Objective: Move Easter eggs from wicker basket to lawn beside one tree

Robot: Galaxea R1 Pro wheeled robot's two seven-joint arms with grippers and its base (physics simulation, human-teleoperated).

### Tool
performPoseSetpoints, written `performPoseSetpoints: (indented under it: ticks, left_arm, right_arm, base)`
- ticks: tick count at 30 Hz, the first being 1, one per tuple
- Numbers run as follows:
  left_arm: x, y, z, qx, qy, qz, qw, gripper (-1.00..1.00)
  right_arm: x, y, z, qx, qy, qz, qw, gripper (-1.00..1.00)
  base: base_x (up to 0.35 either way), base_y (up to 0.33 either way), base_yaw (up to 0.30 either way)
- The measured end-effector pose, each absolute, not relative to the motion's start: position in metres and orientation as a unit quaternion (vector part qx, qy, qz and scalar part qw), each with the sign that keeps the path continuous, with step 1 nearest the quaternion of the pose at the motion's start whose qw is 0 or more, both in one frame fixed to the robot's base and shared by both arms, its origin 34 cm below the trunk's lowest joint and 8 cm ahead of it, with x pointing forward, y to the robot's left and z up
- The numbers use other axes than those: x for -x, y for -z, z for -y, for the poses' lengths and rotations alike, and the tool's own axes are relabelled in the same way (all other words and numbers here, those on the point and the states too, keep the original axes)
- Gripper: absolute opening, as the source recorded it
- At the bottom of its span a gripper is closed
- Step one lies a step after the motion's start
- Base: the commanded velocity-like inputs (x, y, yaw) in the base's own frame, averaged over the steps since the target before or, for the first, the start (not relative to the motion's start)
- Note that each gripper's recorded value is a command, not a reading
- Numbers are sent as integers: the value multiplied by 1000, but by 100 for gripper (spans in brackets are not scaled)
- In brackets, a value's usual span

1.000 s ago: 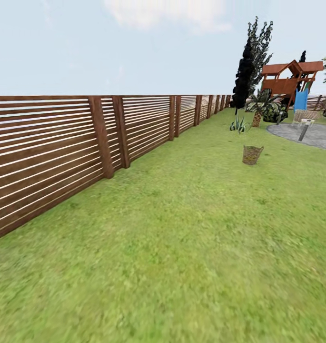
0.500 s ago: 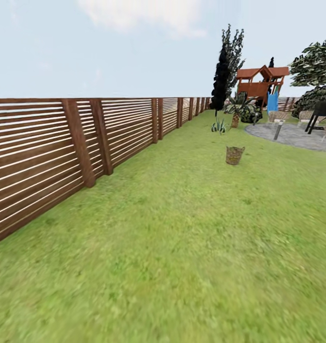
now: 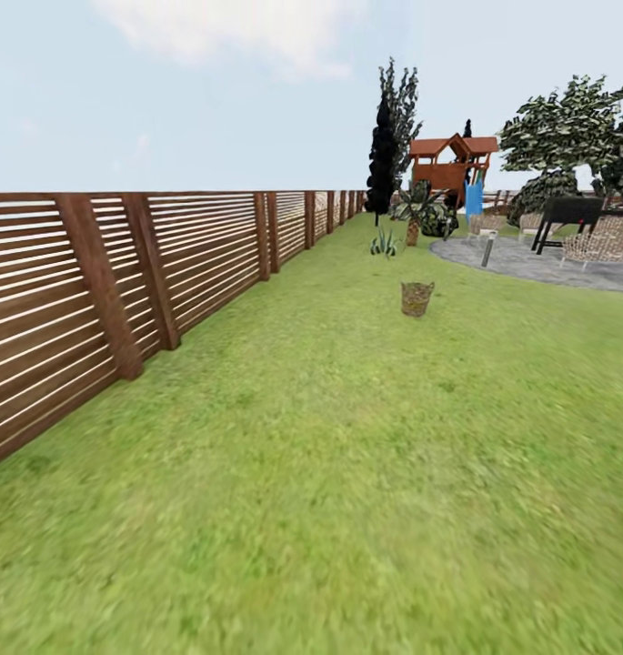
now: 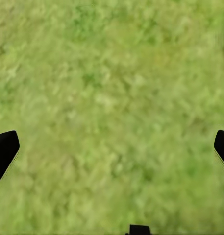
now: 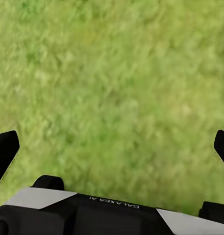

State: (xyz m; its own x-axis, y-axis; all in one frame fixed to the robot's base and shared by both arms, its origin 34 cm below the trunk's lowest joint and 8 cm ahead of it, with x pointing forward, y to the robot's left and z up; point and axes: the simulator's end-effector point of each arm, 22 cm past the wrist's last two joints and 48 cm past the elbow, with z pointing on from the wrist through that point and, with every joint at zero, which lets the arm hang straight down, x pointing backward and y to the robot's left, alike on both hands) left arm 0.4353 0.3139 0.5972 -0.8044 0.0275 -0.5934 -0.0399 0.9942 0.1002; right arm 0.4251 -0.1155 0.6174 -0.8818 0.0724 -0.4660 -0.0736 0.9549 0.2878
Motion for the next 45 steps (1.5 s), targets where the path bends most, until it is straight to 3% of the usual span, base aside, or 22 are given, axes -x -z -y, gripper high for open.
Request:
performPoseSetpoints:
  ticks: [9, 45]
  left_arm:
    - [-437, -599, -314, 3, -54, -947, 315, 100]
    - [-431, -593, -314, 3, -54, -950, 306, 100]
  right_arm:
    - [-427, -619, 115, 1, -150, -958, 246, 100]
    - [-422, -614, 117, -4, -150, -960, 237, 100]
  base:
    - [327, 113, -185]
    - [327, 113, -54]
